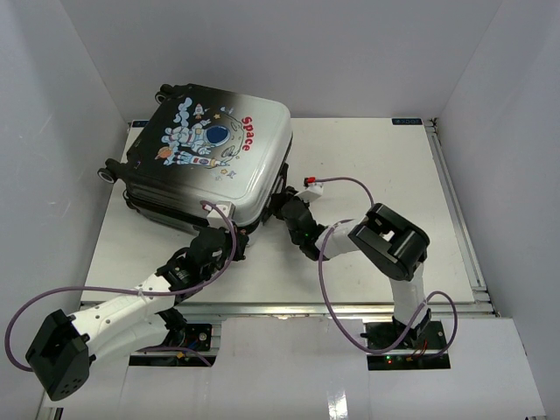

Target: Pack the luggage

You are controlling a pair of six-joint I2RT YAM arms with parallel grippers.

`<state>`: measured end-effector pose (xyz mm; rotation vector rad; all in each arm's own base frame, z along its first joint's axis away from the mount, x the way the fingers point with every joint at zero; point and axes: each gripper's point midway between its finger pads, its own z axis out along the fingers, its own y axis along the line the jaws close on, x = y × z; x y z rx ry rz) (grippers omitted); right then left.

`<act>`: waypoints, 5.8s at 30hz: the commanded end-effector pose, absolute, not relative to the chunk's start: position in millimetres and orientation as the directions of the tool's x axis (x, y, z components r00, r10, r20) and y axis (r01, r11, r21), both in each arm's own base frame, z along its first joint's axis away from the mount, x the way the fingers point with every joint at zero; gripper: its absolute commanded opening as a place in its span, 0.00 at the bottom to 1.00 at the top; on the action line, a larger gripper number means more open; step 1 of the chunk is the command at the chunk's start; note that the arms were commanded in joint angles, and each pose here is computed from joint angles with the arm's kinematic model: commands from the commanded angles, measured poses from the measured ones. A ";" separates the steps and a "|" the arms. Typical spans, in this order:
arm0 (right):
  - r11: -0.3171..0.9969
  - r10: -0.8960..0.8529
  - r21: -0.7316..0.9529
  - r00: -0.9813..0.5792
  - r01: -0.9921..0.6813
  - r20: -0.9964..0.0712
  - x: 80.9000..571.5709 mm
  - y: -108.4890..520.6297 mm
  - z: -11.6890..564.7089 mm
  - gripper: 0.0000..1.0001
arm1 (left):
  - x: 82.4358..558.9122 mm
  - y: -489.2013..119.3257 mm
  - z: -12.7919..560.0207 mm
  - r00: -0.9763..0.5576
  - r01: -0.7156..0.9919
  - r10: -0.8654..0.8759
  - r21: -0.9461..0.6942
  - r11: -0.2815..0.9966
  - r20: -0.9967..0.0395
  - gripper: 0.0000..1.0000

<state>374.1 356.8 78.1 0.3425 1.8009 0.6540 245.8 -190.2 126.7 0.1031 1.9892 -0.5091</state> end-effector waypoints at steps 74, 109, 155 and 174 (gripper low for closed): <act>0.803 0.228 0.554 -0.747 -0.218 -0.625 348.9 393.3 -15.1 0.08 | 323.1 -309.8 234.6 -0.140 0.622 -0.159 -0.212 0.754 -0.977 0.00; 0.697 0.218 0.571 -0.631 -0.433 -0.745 211.2 499.5 31.7 0.08 | 310.7 -159.6 234.5 -0.061 0.075 -0.312 -0.316 0.946 -0.948 0.00; 0.855 0.176 0.341 -0.399 -0.392 -0.900 492.2 287.5 128.0 0.08 | 329.0 -102.6 234.4 -0.068 -0.061 -0.343 -0.339 0.939 -0.937 0.00; 0.580 -0.034 0.409 -0.523 -0.704 -0.851 483.8 499.3 59.4 0.08 | 321.1 -183.2 261.2 -0.143 0.402 -0.320 -0.350 0.846 -0.937 0.00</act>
